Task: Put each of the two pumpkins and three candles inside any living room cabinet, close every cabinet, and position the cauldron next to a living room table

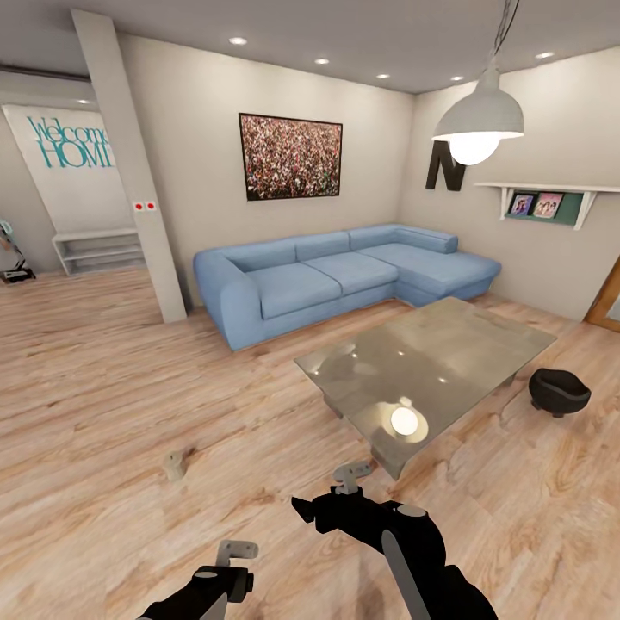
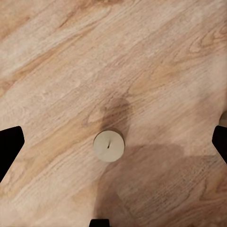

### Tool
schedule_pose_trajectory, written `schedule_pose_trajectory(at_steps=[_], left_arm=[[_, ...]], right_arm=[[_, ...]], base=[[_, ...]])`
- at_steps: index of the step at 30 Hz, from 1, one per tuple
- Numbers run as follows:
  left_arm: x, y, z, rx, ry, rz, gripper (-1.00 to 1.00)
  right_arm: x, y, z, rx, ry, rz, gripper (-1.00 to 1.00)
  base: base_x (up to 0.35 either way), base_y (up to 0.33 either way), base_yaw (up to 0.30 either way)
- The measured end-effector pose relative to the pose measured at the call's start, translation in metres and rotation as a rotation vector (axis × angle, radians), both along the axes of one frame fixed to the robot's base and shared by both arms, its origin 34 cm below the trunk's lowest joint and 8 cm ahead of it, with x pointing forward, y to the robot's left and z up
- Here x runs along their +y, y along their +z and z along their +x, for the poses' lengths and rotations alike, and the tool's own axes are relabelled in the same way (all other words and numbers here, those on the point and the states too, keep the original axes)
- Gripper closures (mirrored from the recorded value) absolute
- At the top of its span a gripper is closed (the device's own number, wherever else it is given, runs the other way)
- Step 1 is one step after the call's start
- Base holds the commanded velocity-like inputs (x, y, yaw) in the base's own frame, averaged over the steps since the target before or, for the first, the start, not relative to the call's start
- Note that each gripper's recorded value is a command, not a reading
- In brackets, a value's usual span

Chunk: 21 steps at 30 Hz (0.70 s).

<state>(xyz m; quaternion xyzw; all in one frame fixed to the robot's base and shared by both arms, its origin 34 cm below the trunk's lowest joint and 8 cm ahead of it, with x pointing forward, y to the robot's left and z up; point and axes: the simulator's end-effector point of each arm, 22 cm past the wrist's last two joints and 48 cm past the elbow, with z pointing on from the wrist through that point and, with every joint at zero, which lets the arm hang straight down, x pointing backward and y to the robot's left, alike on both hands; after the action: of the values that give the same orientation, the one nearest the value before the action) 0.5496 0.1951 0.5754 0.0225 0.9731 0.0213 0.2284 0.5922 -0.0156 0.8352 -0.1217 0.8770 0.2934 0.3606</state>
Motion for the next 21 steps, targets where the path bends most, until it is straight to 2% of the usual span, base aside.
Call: schedule_pose_trajectory(at_steps=[21], left_arm=[[0.0,-0.033,0.001,-0.003,-0.006,0.002,-1.0]], right_arm=[[0.0,-0.033,0.0,-0.001,0.0,0.0,-1.0]], base=[[0.0,0.0,0.0]])
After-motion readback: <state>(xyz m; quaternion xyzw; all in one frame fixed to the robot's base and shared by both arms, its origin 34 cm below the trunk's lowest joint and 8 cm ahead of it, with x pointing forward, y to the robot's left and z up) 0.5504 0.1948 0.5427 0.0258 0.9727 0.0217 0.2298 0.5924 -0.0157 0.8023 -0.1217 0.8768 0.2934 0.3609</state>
